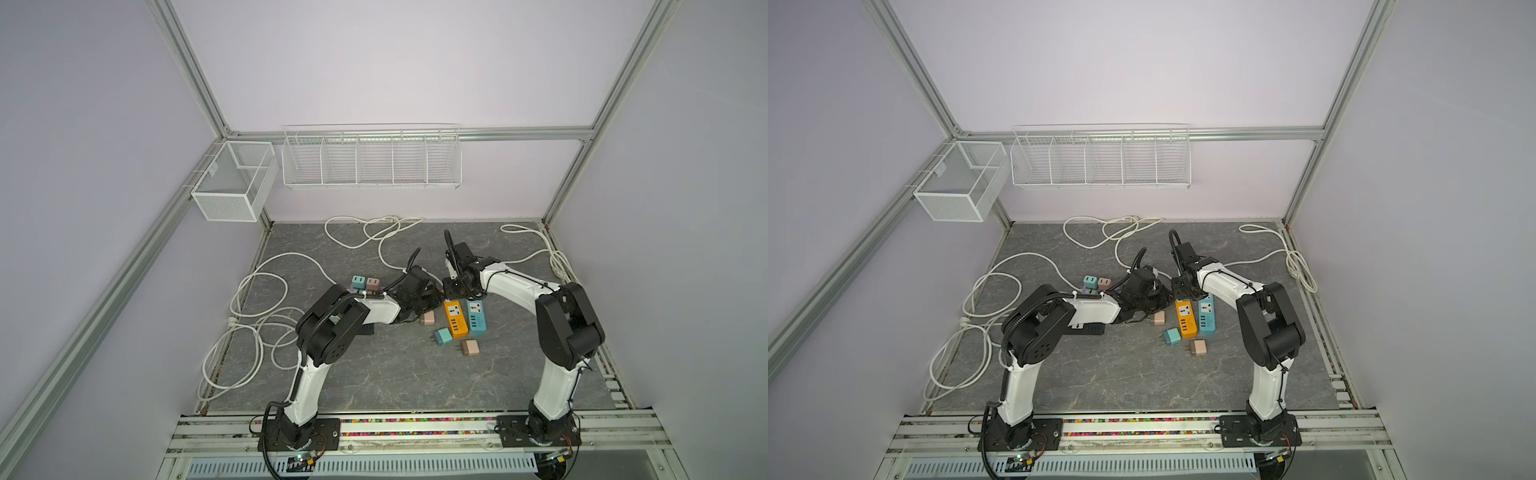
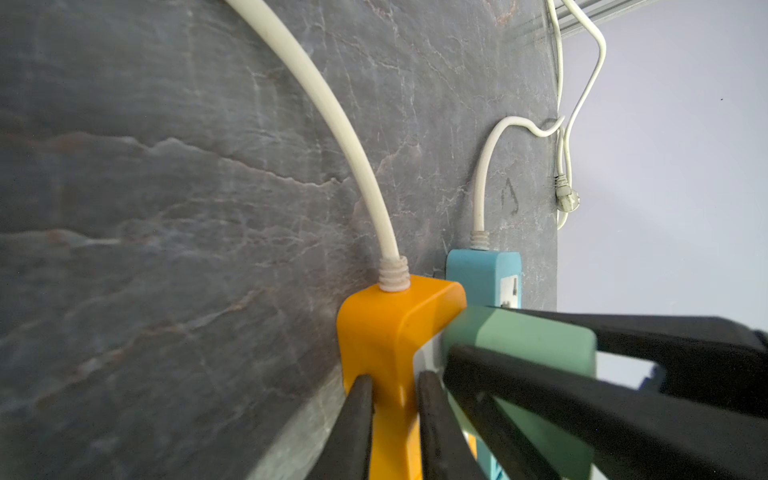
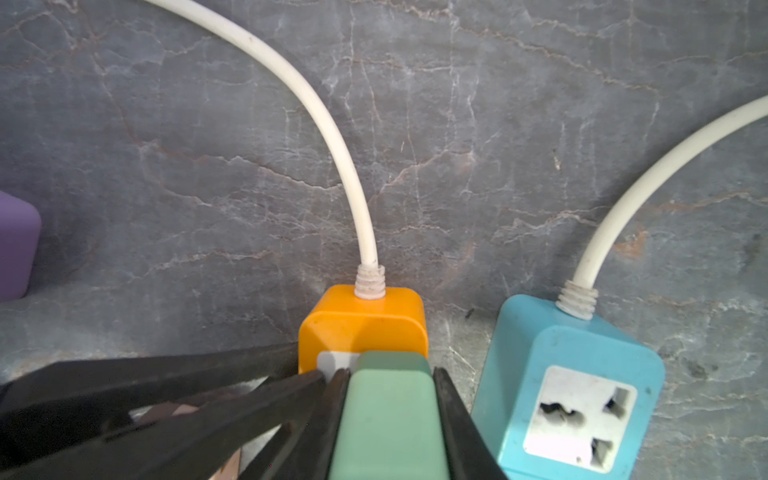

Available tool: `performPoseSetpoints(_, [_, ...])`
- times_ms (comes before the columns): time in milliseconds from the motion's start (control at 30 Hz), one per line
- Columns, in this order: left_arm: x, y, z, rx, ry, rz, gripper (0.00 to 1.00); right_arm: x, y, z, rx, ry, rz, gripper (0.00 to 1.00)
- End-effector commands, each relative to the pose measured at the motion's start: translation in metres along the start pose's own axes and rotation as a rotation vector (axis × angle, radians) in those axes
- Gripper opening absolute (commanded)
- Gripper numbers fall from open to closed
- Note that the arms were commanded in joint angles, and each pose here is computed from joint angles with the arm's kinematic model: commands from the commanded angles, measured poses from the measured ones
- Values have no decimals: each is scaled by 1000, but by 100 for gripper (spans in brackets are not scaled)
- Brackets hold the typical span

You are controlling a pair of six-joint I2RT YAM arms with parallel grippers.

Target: Pull the plug off the socket

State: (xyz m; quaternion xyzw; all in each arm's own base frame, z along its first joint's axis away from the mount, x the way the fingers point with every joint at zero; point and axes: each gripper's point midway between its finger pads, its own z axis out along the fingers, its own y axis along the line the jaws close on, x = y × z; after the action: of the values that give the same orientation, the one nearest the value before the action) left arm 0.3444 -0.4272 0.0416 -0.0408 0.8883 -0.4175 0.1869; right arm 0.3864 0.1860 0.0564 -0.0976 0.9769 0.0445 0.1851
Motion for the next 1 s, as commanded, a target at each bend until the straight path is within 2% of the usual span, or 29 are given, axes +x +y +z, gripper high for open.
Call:
performPoseSetpoints(0, [55,93,2,-298,156,-64,21,-22,-2,-28,-4,-101,-24,10])
performPoseSetpoints(233, [57,96,3,-306,152,-68,20,-16,28,-25,-105,-96,-16,10])
performPoseSetpoints(333, [61,100,2,-319,159,-70,19,-21,14,-29,-85,-100,1,10])
performPoseSetpoints(467, [68,102,4,-317,164,-74,18,-25,-6,-34,9,-101,-12,10])
performPoseSetpoints(700, [68,107,3,-341,138,-77,17,-24,22,-31,-79,-94,-20,10])
performPoseSetpoints(800, [68,107,1,-344,134,-74,17,-24,12,-37,-44,-105,-18,10])
performPoseSetpoints(900, [65,96,4,-309,143,-67,17,-25,-10,-51,4,-131,10,10])
performPoseSetpoints(967, [60,85,6,-283,139,-62,17,-24,-16,-64,-10,-158,29,10])
